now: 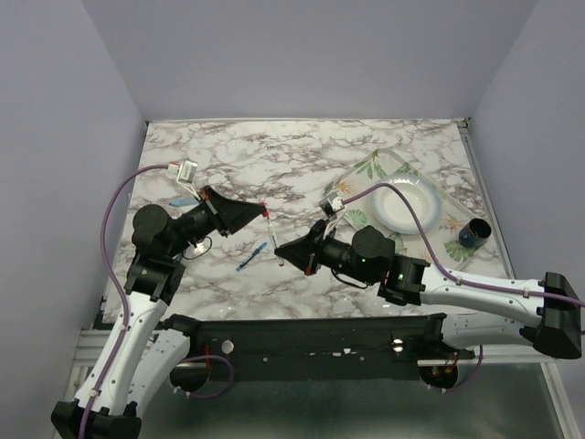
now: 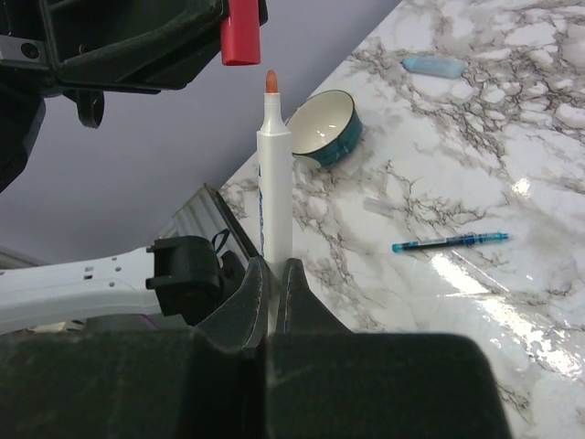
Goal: Insert the pens into the pen caps
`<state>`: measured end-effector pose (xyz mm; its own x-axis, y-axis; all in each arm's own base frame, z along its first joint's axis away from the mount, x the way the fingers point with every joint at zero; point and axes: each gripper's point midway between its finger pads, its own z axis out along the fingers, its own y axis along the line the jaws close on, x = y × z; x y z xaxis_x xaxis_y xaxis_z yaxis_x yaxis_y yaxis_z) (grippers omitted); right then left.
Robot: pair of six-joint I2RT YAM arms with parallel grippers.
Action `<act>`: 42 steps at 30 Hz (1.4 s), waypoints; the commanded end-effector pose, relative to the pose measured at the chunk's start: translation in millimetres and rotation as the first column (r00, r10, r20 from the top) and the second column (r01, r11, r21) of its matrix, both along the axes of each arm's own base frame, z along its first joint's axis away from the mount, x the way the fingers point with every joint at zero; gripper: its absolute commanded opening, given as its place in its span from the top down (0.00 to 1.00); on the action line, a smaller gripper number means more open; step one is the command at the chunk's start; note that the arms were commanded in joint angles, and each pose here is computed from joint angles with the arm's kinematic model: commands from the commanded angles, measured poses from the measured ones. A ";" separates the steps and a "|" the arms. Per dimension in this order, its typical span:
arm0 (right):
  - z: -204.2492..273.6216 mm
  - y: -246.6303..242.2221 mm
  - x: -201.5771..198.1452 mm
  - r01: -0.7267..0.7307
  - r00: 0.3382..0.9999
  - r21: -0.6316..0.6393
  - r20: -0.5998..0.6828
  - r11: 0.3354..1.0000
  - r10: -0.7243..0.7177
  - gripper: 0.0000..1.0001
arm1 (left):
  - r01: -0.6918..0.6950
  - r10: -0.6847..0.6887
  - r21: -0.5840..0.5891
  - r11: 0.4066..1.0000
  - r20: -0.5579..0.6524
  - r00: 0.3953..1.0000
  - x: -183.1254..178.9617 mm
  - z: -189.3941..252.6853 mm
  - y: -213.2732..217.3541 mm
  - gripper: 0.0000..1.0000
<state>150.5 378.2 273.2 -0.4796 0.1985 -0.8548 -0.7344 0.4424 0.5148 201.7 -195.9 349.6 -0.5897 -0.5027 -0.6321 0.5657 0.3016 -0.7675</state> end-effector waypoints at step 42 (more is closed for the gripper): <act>13.8 6.3 2.8 0.011 1.000 0.019 -0.007 1.000 -0.011 0.99 | -0.048 0.048 0.053 0.997 -0.003 0.999 8.6 -9.9 4.3 1.00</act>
<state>151.1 381.8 267.7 -0.5012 0.1843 -0.8455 -0.7208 0.4517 0.5257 213.1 -192.6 340.3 -0.5764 -0.4903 -0.6538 0.5394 0.3728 -0.7551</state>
